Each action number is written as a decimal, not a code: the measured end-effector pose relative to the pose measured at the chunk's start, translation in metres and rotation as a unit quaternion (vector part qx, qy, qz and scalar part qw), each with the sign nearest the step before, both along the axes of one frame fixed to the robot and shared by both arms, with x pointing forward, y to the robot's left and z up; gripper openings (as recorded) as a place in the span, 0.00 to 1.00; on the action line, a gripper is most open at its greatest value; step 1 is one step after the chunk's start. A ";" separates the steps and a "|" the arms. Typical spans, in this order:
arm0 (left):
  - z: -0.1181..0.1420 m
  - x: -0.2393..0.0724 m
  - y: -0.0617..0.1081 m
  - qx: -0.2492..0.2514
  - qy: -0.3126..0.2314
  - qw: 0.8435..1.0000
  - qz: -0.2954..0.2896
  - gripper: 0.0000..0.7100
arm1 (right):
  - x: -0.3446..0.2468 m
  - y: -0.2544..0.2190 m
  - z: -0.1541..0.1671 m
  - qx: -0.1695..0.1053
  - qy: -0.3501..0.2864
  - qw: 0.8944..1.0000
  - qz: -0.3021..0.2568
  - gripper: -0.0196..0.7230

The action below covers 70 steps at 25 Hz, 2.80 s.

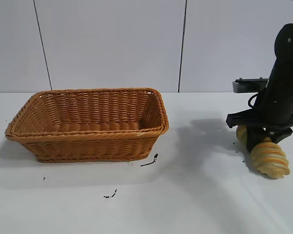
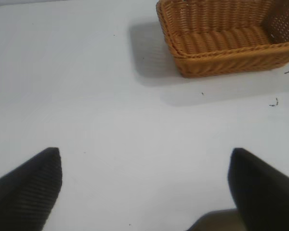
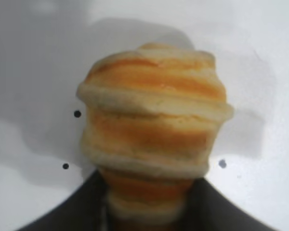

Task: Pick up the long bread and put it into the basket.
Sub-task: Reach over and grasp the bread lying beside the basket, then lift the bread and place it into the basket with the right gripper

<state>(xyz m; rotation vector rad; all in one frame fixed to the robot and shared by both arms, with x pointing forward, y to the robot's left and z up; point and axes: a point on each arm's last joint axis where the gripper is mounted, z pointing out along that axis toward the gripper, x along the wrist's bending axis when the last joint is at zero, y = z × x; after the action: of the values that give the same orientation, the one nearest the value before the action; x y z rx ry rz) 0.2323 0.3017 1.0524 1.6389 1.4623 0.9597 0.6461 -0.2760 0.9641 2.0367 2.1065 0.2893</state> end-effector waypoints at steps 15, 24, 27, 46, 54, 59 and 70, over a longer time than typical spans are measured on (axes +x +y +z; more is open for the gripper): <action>0.000 0.000 0.000 0.000 0.000 1.000 0.000 0.98 | 0.064 0.071 0.083 -0.022 -0.055 0.989 0.138 0.23; 0.000 0.000 0.000 0.000 0.000 1.000 0.000 0.98 | 0.053 0.201 0.092 -0.057 -0.156 0.906 0.390 0.22; 0.000 0.000 0.000 0.000 0.000 1.000 0.000 0.98 | 0.039 0.241 0.095 -0.081 -0.205 0.847 0.484 0.22; 0.000 0.000 0.000 0.000 0.000 1.000 0.000 0.98 | 0.036 0.324 -0.029 -0.104 -0.224 0.738 0.628 0.21; 0.000 0.000 0.000 0.000 0.000 1.000 0.000 0.98 | 0.036 0.326 -0.046 -0.088 -0.212 0.745 0.626 0.26; 0.000 0.000 0.000 0.000 0.000 1.000 0.000 0.98 | 0.036 0.327 -0.045 -0.085 -0.213 0.746 0.626 0.66; 0.000 0.000 0.000 0.000 0.000 1.000 0.000 0.98 | 0.040 0.319 -0.019 -0.045 -0.235 0.766 0.597 0.85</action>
<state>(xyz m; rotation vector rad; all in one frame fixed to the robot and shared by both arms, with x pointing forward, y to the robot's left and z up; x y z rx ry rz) 0.2323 0.3017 1.0524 1.6389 1.4623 0.9597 0.6860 0.0434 0.9448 0.2069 2.5995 0.7309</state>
